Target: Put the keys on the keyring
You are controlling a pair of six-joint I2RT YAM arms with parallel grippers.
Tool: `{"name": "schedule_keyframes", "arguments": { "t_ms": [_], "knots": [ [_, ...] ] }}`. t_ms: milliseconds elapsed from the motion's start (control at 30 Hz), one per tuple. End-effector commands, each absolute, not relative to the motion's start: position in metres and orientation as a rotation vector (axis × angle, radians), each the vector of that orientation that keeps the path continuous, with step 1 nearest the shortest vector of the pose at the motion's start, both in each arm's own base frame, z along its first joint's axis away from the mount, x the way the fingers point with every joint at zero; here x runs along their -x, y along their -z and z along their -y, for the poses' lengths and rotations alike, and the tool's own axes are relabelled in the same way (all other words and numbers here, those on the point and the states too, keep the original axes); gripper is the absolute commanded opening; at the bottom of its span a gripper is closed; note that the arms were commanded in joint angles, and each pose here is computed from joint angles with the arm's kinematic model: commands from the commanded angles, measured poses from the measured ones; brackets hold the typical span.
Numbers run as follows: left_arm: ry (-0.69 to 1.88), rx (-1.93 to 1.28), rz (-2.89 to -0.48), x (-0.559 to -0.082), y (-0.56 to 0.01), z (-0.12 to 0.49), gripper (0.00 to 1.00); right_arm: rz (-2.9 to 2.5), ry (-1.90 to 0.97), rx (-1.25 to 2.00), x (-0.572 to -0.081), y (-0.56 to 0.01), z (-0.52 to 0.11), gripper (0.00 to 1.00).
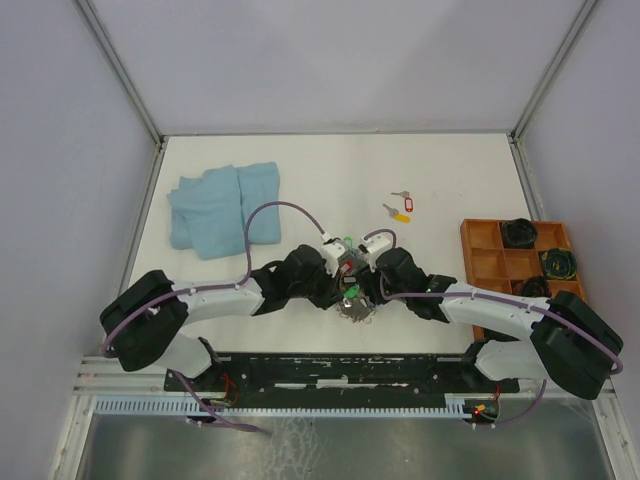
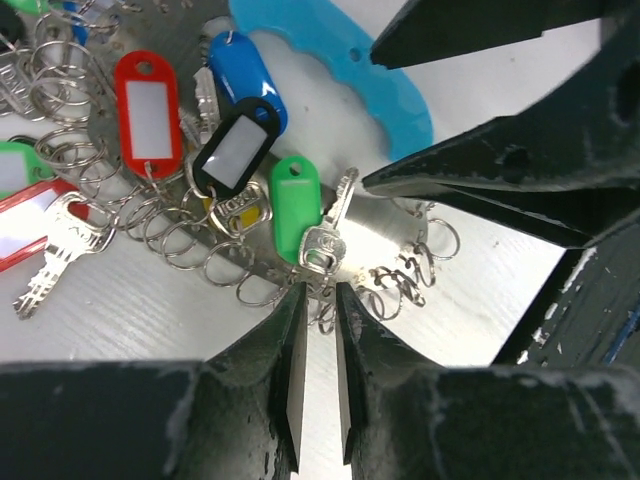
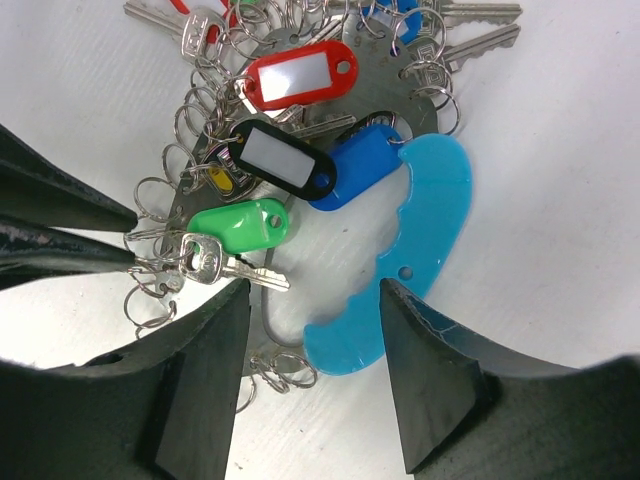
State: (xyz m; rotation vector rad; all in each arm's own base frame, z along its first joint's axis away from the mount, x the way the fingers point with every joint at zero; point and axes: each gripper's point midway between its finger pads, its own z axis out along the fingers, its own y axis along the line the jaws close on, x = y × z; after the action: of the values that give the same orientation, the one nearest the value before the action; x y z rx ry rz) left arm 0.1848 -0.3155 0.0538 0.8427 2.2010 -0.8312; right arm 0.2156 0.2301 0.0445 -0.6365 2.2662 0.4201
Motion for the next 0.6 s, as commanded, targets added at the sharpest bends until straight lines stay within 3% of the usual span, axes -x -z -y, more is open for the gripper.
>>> {"name": "schedule_keyframes", "arguments": {
  "t_ms": [0, 567],
  "knots": [
    [0.765, -0.799, -2.278, -0.1888, -0.0538, 0.3132, 0.22, -2.21, -0.414, 0.602, -0.2254, -0.0558, -0.2308, 0.63],
    [0.742, -0.845, -2.287, -0.1927, -0.0519, 0.323, 0.21, -2.214, -0.405, 0.612, -0.2244, -0.0537, -0.2292, 0.63]
  ]
}}
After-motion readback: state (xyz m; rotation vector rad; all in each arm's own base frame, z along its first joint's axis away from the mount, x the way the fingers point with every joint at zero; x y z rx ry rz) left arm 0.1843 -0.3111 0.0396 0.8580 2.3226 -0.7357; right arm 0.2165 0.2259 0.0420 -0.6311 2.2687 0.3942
